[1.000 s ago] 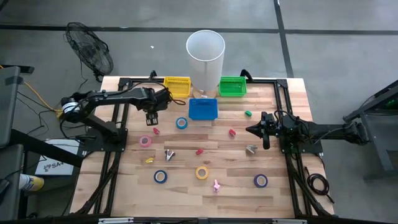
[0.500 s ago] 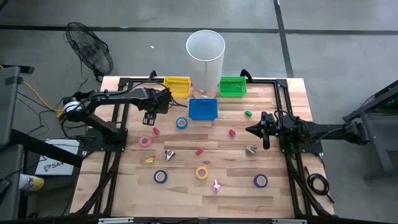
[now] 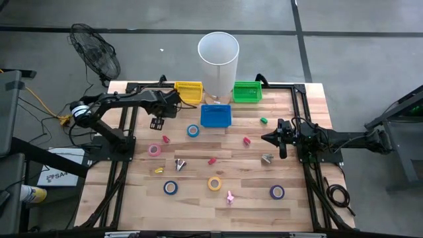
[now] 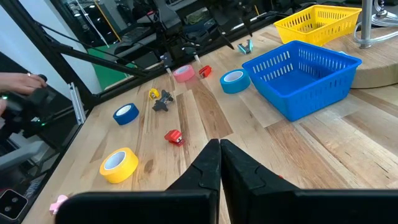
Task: Pick and place Stapler, Stapler remover, tape
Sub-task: Put the blue staple remover into the yellow basket
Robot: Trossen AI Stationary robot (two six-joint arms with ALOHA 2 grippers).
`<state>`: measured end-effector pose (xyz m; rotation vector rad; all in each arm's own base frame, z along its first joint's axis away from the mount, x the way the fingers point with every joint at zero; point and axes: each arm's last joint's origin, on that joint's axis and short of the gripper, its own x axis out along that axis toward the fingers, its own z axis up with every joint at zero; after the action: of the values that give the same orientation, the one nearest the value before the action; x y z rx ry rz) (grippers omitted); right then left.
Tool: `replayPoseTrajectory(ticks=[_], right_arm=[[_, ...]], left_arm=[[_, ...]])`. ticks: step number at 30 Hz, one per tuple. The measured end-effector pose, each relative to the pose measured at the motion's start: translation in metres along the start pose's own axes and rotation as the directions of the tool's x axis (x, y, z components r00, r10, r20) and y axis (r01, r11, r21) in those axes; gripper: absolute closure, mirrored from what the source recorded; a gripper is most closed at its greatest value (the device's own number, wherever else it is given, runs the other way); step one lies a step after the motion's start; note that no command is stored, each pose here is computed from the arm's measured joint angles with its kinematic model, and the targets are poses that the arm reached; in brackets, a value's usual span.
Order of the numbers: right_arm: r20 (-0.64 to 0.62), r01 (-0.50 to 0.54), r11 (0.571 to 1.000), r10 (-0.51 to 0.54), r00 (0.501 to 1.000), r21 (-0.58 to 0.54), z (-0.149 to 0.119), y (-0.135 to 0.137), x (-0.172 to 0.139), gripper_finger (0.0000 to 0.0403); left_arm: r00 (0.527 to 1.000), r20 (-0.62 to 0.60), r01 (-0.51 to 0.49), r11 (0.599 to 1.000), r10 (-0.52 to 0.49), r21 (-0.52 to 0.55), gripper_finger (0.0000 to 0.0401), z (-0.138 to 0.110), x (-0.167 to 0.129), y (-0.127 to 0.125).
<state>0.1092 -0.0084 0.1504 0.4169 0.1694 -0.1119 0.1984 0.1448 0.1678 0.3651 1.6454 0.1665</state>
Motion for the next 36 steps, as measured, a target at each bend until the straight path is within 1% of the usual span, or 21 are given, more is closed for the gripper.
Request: replayPoseTrajectory(ticks=[5, 13, 20, 23, 29, 36], right_arm=[[0.0, 0.0, 1.0, 0.0, 1.0, 0.0, 0.0, 0.0, 0.0, 0.0403], [0.0, 0.0, 1.0, 0.0, 1.0, 0.0, 0.0, 0.0, 0.0, 0.0403], [0.0, 0.0, 1.0, 0.0, 1.0, 0.0, 0.0, 0.0, 0.0, 0.0403], [0.0, 0.0, 1.0, 0.0, 1.0, 0.0, 0.0, 0.0, 0.0, 0.0403], [0.0, 0.0, 1.0, 0.0, 1.0, 0.0, 0.0, 0.0, 0.0, 0.0403], [0.0, 0.0, 1.0, 0.0, 1.0, 0.0, 0.0, 0.0, 0.0, 0.0403]], left_arm=[[1.0, -0.005, -0.001, 1.0, 0.001, -0.004, 0.0121, 0.0, 0.009, 0.007], [0.999, -0.032, 0.043, 0.999, -0.044, -0.024, 0.0121, -0.005, 0.023, 0.012], [0.998, -0.033, 0.046, 0.999, -0.046, 0.001, 0.0127, -0.006, 0.026, 0.014], [0.998, -0.012, 0.055, 0.998, -0.054, 0.007, 0.015, -0.005, 0.026, 0.014], [0.998, 0.003, 0.06, 0.998, -0.06, 0.014, 0.0217, -0.004, 0.026, 0.014], [0.995, 0.031, 0.097, 0.995, -0.098, 0.018, 0.0286, -0.003, 0.026, 0.013]])
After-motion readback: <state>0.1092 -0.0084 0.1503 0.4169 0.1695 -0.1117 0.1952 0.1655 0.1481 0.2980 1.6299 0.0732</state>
